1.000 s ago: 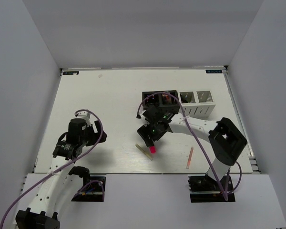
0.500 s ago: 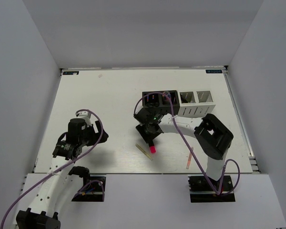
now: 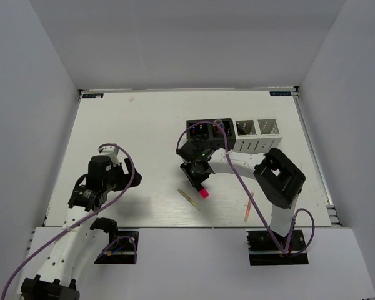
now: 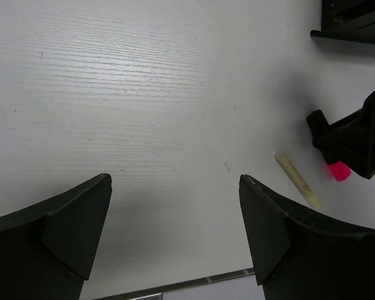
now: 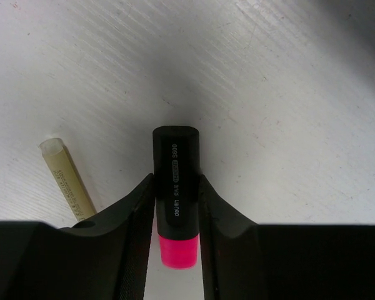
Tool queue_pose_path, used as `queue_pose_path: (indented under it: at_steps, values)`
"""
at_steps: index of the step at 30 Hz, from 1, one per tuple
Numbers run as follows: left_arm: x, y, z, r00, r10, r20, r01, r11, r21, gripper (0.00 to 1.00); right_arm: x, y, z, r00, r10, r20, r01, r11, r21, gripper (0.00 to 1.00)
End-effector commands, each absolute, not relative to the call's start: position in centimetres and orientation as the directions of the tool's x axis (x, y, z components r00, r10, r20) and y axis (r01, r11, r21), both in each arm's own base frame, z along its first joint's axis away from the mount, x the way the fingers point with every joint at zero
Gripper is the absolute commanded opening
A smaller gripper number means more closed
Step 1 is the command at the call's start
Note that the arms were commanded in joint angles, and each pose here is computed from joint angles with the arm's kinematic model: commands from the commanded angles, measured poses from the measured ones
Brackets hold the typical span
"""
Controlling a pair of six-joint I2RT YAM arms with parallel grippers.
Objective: Sort the stationery into containers
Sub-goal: Pick up the pen from the center of the board, then place the pen in the storage box.
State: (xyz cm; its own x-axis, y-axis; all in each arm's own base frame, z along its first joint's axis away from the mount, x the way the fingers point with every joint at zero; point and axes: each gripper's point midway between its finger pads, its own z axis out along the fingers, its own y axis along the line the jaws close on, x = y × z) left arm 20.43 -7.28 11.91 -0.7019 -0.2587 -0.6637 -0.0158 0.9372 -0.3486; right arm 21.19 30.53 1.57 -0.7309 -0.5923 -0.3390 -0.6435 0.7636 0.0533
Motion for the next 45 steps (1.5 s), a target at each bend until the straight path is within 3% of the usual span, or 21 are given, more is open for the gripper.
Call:
queue_pose_path:
  at_steps: [1,3,4,9,14,20,24,29,32,36,45]
  values:
    - [20.5,-7.4,12.0,-0.694,-0.257,-0.673,-0.001,0.935,-0.355,0.94,18.1,27.8,-2.2,-0.760,-0.627,-0.171,-0.642,0.765,0.052,0.19]
    - [20.4,-7.4,12.0,-0.695,-0.258,-0.671,-0.003,0.934,-0.356,0.94,18.0,26.9,-2.6,-0.749,-0.646,-0.150,-0.656,0.755,0.024,0.11]
    - [20.5,-7.4,12.0,-0.695,-0.258,-0.671,-0.002,0.934,-0.356,0.94,18.0,26.9,-2.6,-0.737,-0.660,-0.146,-0.670,0.742,0.022,0.00]
    - [20.4,-7.5,12.0,-0.697,-0.255,-0.670,0.001,0.934,-0.358,0.94,17.7,27.7,-0.5,-0.694,-0.701,-0.164,-0.719,0.685,0.117,0.00]
    - [20.4,-7.5,11.9,-0.699,-0.255,-0.669,0.003,0.934,-0.358,0.94,20.3,29.5,6.8,-0.525,-0.755,-0.392,-0.838,0.539,0.085,0.00]
    - [20.4,-7.5,11.9,-0.700,-0.253,-0.668,0.006,0.933,-0.359,0.94,25.6,28.1,15.9,-0.368,-0.677,-0.637,-0.806,0.574,-0.144,0.00]
    - [20.4,-7.6,11.9,-0.703,-0.251,-0.666,0.008,0.933,-0.360,0.94,29.5,25.5,21.1,-0.260,-0.597,-0.759,-0.666,0.680,-0.307,0.00]
    - [20.5,-7.7,11.7,-0.706,-0.250,-0.663,0.010,0.932,-0.363,0.94,34.3,19.6,24.7,-0.175,-0.558,-0.811,-0.390,0.796,-0.463,0.00]
    - [20.4,-7.7,11.6,-0.711,-0.249,-0.658,0.008,0.932,-0.361,0.94,37.6,16.7,27.8,-0.102,-0.467,-0.878,-0.209,0.873,-0.440,0.00]
    - [20.4,-7.7,11.5,-0.714,-0.248,-0.655,0.009,0.932,-0.363,0.94,40.4,14.7,30.1,-0.040,-0.398,-0.916,-0.091,0.915,-0.394,0.00]
    - [20.3,-7.8,11.4,-0.718,-0.240,-0.653,0.016,0.933,-0.360,0.94,44.1,12.3,25.7,-0.102,-0.239,-0.966,-0.082,0.969,-0.231,0.00]
